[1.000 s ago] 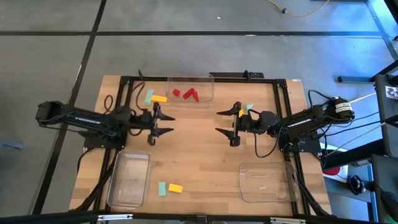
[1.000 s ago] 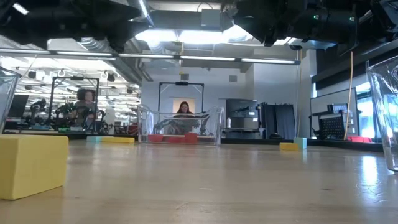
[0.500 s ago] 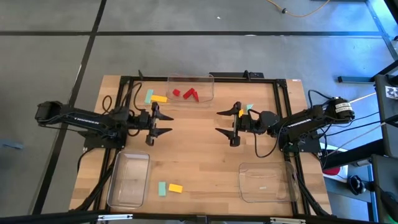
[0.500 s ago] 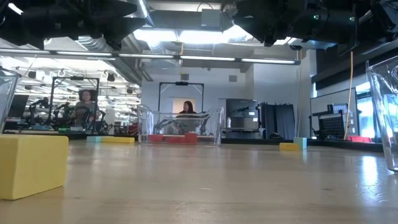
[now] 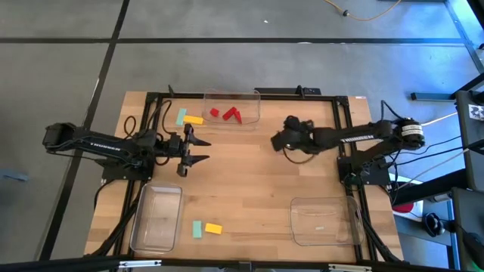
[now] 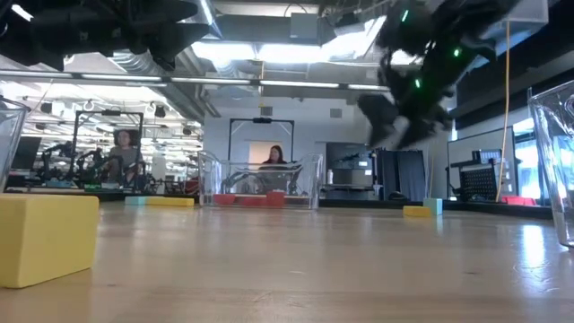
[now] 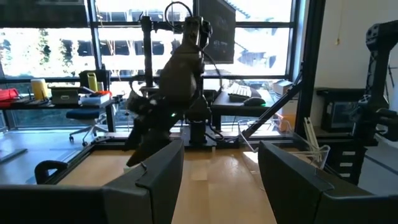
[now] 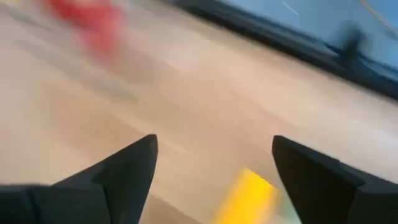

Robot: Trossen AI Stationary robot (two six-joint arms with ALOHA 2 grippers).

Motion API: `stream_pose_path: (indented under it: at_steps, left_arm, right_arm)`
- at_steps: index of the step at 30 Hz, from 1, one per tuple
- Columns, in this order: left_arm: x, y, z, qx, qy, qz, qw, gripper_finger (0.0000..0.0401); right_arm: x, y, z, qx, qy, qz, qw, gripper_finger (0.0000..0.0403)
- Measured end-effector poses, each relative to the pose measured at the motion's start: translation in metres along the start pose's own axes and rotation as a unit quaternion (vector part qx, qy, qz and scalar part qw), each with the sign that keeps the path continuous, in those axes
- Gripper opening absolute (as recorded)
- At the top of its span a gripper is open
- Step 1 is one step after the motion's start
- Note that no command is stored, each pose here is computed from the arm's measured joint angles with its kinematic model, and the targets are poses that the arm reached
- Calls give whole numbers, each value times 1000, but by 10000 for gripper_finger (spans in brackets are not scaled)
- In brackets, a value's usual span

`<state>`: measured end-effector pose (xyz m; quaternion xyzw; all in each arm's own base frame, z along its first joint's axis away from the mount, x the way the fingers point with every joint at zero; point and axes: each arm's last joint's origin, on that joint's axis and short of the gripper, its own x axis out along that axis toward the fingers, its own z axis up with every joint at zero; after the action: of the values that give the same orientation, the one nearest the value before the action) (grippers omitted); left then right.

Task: Sort & place blocks by color
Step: Put the top right yellow block into the bottom left transparent bin

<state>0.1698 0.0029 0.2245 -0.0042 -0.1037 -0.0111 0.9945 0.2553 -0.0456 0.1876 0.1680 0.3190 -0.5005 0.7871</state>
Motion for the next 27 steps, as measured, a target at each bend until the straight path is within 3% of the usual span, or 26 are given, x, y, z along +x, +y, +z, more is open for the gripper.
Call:
stream_pose_path:
  at_steps: [4, 11, 27]
  left_arm:
    - [0, 0, 0, 0, 0, 2, 1000, 198]
    - [0, 0, 0, 0, 0, 3, 1000, 198]
    - [0, 0, 0, 0, 0, 3, 1000, 198]
  right_arm:
    - [18, -6, -11, 10, 49, -65, 997, 319]
    - [45, -8, -23, 14, 107, -90, 990, 319]
    - [66, -2, -38, 23, 154, -90, 984, 317]
